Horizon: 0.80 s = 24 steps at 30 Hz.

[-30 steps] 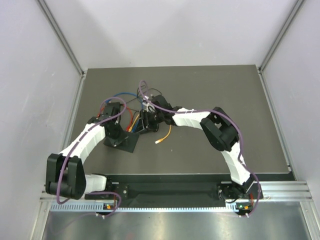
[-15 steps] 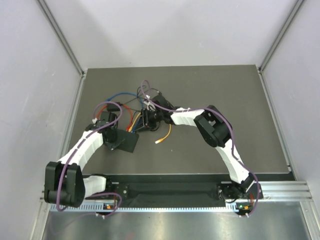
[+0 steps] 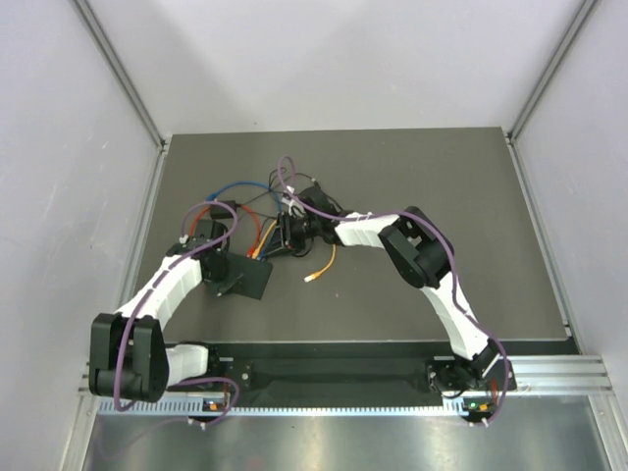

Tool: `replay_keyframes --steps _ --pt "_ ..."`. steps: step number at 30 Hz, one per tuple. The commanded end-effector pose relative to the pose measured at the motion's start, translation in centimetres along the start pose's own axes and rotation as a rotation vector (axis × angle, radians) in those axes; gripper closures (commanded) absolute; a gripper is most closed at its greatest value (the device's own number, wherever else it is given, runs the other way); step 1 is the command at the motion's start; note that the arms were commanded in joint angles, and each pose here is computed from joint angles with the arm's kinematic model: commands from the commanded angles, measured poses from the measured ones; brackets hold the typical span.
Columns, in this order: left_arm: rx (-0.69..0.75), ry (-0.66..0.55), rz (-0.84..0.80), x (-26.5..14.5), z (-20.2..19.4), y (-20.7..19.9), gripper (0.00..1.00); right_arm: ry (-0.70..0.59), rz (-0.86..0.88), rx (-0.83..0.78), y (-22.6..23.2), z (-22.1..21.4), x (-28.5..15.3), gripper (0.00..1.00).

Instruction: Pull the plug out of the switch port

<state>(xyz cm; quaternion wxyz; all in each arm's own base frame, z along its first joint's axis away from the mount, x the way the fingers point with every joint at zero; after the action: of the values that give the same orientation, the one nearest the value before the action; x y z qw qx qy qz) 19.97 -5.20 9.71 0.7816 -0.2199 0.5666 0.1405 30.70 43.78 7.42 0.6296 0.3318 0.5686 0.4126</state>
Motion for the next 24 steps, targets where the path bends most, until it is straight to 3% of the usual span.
replay_keyframes --steps 1,24 --pt "-0.005 -0.027 -0.023 1.4 0.7 -0.5 1.0 0.003 0.031 0.006 -0.5 -0.3 0.5 0.68" --pt "0.02 -0.002 -0.044 1.3 0.5 -0.7 1.0 -0.006 0.071 0.104 -1.7 -1.0 2.4 0.71"
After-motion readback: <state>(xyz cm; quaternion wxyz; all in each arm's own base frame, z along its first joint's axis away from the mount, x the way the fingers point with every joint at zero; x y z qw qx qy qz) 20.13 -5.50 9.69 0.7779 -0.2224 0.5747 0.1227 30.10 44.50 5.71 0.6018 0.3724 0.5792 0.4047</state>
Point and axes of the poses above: each gripper's point midway between its finger pads, its own x axis out along the fingers, its own y axis along the line the jaws close on, z = x × y, the point moved 6 cm from there along -x, back along the fingers, and after that the axes turned 8 degrees about x, right-handed, at the moved point
